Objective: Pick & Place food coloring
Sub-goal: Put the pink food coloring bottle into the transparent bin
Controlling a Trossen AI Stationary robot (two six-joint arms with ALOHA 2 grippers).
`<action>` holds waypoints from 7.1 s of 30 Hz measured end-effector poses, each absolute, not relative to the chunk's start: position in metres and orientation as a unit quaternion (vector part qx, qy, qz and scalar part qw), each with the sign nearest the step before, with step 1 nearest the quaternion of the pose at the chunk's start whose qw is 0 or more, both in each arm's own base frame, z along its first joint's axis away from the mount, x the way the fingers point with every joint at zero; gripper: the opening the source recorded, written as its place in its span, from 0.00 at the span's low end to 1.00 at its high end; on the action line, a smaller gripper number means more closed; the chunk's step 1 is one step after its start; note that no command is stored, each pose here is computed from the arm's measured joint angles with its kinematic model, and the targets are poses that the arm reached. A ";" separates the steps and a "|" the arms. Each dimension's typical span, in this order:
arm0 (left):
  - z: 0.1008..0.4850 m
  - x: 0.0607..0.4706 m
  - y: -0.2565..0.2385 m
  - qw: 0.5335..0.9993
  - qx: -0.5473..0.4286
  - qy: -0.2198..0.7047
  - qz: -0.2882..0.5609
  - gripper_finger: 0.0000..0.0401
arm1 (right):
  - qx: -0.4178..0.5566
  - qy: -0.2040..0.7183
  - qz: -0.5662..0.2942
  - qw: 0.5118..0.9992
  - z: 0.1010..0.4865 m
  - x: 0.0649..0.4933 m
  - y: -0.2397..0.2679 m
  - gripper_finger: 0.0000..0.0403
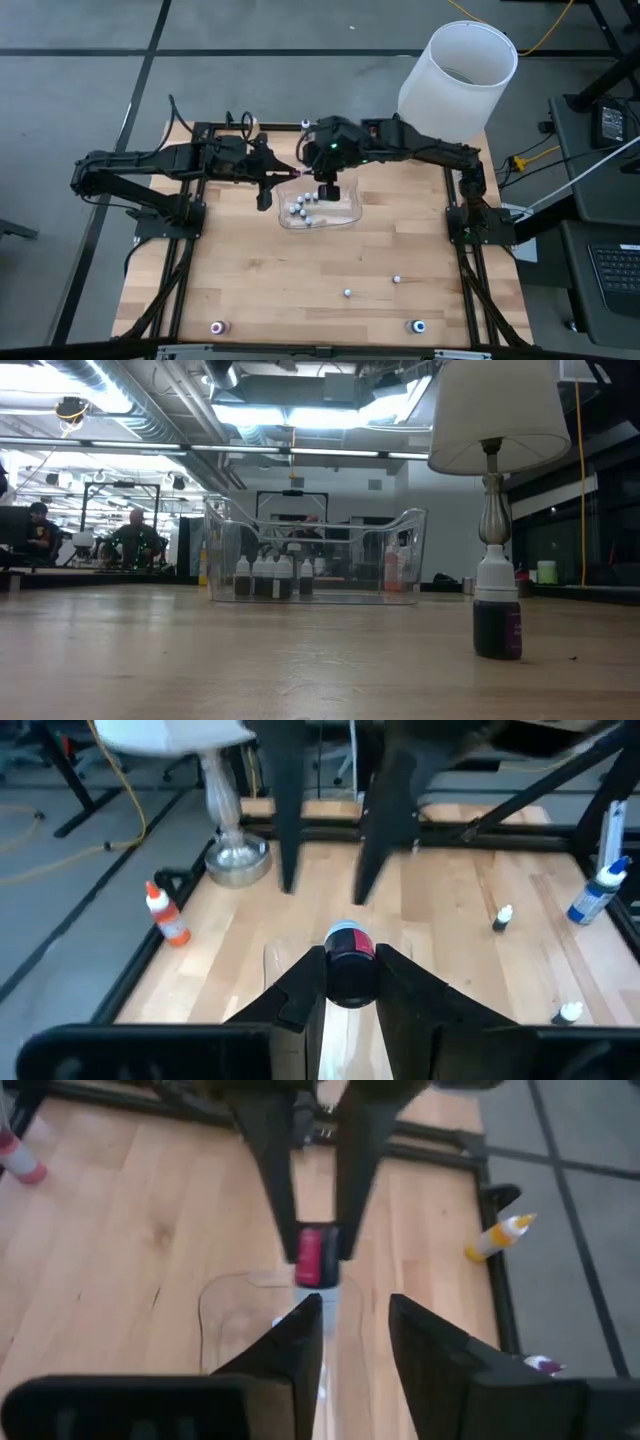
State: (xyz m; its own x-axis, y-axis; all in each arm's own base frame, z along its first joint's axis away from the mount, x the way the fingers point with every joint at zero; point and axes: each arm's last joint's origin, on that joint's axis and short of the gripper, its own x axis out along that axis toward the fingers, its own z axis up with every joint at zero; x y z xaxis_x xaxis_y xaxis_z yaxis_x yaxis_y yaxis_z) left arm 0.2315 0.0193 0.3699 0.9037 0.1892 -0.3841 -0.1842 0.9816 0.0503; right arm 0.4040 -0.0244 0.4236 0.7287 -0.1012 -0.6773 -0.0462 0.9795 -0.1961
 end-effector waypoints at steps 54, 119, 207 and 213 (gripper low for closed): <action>0.437 0.157 0.021 0.969 0.085 0.086 0.215 0.18 | 0.059 -0.054 0.133 0.988 0.410 0.416 -0.123 0.56; 0.439 0.168 0.021 0.969 0.092 0.068 0.218 0.54 | 0.059 -0.042 0.154 0.985 0.407 0.419 -0.114 0.16; 0.463 0.124 0.021 0.943 0.130 0.175 0.250 0.53 | 0.299 0.621 -0.222 0.690 0.209 0.473 -0.052 0.16; 0.462 0.125 0.019 0.950 0.147 0.178 0.210 0.53 | 0.336 0.605 -0.254 0.675 0.209 0.474 -0.052 0.16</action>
State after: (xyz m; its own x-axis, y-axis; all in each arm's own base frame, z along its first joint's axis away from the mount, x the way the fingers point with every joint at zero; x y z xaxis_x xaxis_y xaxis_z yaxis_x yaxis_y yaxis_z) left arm 0.1252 0.0192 0.4624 0.8490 0.4506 -0.2760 -0.3461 0.8688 0.3541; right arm 0.4740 -0.0519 0.2094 0.1379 0.0642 -0.9884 0.7501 0.6449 0.1465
